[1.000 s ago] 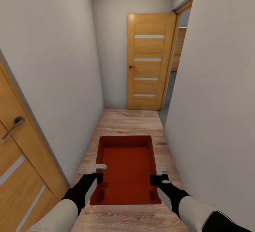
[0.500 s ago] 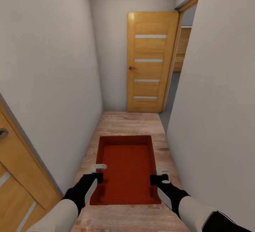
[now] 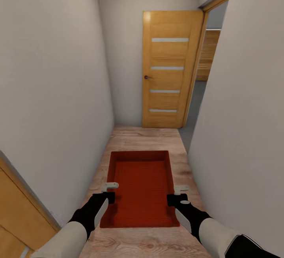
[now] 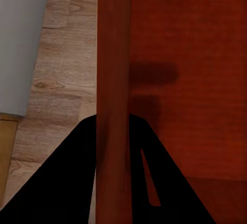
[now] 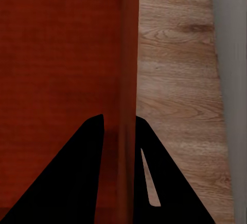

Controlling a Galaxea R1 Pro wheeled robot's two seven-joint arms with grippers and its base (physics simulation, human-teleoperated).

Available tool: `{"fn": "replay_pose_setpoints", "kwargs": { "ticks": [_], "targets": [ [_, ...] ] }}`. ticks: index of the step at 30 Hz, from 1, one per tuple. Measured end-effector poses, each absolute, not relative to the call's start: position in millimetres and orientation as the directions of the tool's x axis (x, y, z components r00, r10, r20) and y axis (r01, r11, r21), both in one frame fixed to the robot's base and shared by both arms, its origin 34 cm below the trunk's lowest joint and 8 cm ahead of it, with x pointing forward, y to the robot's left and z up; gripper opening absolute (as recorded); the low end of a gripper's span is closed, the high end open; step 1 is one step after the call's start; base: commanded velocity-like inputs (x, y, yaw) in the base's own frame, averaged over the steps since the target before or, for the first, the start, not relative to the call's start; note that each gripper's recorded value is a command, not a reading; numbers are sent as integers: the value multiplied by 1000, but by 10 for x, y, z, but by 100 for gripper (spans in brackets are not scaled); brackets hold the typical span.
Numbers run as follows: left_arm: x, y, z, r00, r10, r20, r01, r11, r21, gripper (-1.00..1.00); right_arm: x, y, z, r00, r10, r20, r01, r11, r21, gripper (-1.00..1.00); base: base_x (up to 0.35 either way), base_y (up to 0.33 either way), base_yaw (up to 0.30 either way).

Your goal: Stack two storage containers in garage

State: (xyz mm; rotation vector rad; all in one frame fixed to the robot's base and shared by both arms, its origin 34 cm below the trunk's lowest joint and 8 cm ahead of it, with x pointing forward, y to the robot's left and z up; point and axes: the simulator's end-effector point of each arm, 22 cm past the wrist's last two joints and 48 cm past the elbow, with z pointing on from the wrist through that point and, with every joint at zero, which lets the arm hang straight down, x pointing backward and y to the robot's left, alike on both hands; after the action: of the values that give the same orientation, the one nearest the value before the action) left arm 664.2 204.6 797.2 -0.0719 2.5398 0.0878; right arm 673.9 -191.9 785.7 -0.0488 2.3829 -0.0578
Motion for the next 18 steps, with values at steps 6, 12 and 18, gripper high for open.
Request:
{"fn": "replay_pose_setpoints", "kwargs": {
  "ticks": [6,12,18],
  "targets": [
    [6633,2053,7964,-827,-33,-561,-72,996,47,-100,6731,-1911,7851,-729,-53,-683,-20,998,-56,-100,320,167,0],
    [6637,2057,7961,-824,-35,-565,-72,996,44,-100,6737,-1908,7857,-726,-54,-686,-19,998,-58,-100,317,107,0],
    [6636,2029,7966,-824,-34,-566,-73,996,46,-100,6741,-1937,7856,-726,-54,-686,-20,998,-57,-100,317,7,0]
  ]
}}
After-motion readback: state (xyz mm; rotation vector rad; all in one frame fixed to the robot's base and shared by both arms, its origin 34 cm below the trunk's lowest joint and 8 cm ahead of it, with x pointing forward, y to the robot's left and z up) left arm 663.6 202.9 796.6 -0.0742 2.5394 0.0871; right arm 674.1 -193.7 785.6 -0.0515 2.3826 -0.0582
